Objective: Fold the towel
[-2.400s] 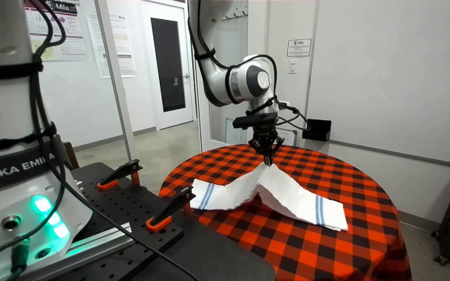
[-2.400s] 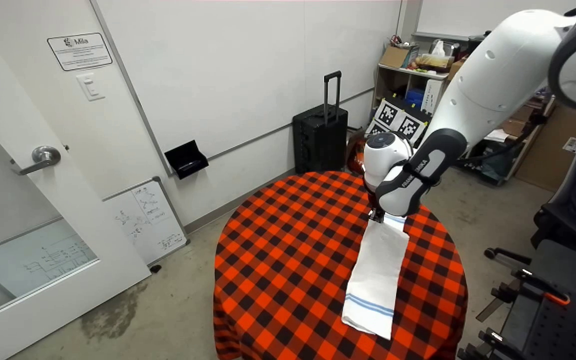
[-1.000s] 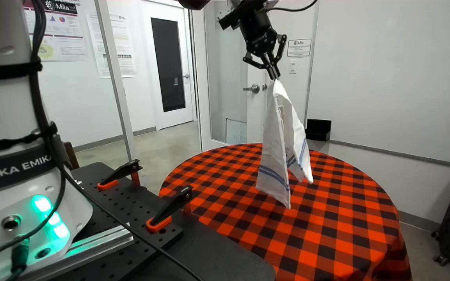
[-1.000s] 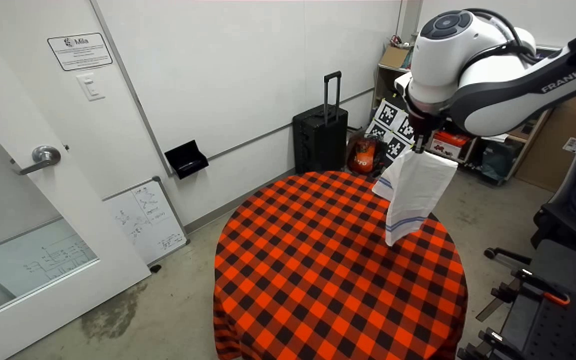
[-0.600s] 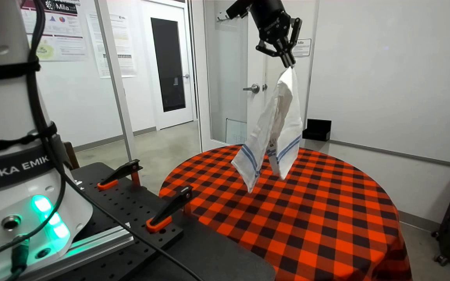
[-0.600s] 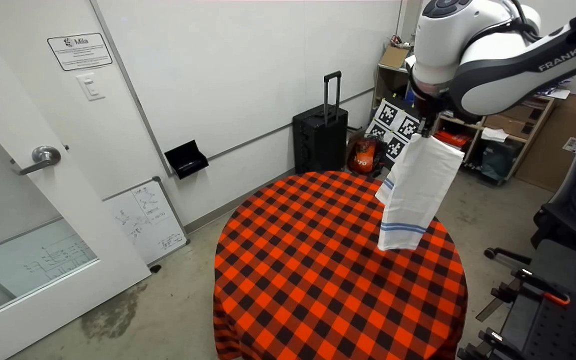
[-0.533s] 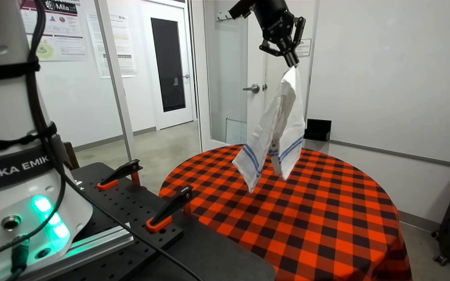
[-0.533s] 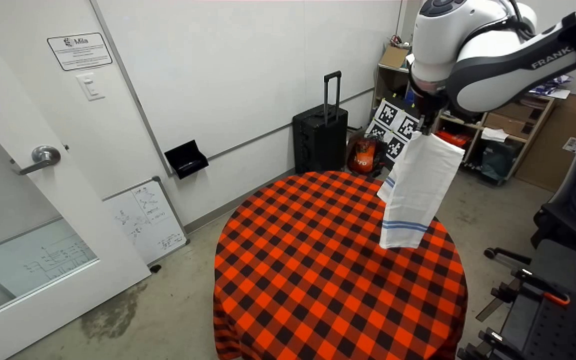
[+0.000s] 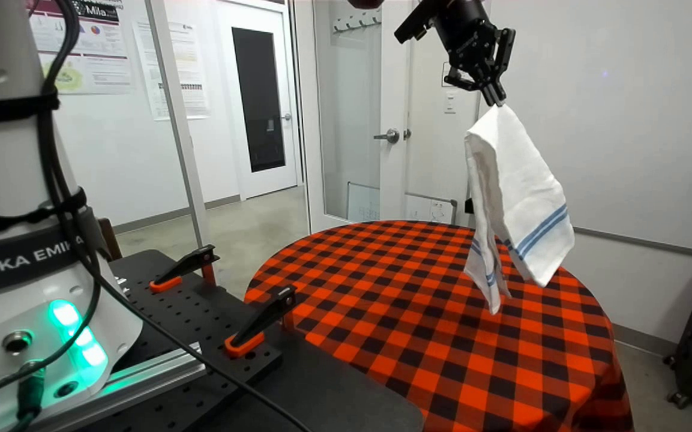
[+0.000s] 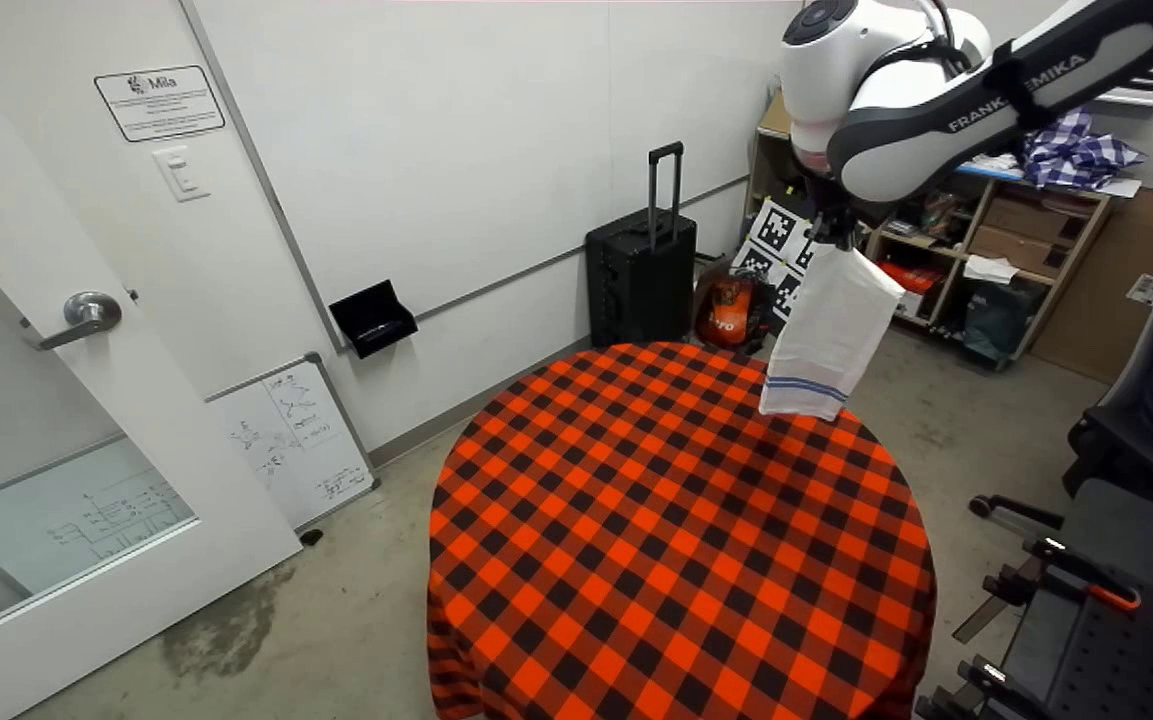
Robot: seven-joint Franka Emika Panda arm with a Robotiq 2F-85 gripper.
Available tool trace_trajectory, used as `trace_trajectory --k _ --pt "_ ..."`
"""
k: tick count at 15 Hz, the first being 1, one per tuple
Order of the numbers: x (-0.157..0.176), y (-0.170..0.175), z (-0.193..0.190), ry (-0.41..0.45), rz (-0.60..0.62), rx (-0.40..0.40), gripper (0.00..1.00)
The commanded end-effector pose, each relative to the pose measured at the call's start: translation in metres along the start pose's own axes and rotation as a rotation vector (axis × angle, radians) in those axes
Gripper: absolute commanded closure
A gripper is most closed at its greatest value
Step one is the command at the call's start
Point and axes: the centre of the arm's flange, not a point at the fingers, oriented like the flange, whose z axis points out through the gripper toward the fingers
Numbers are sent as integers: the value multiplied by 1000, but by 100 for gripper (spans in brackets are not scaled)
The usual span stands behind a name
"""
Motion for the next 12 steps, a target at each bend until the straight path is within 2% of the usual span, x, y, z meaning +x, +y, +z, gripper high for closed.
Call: trace_trajectory --k 1,7,9,12 --pt "26 -26 31 -73 19 -19 100" --pt "-8 -148 94 -195 -167 27 100" --pt "-24 -189 103 -241 -222 57 100" --pt "-49 -244 97 -302 -288 116 100"
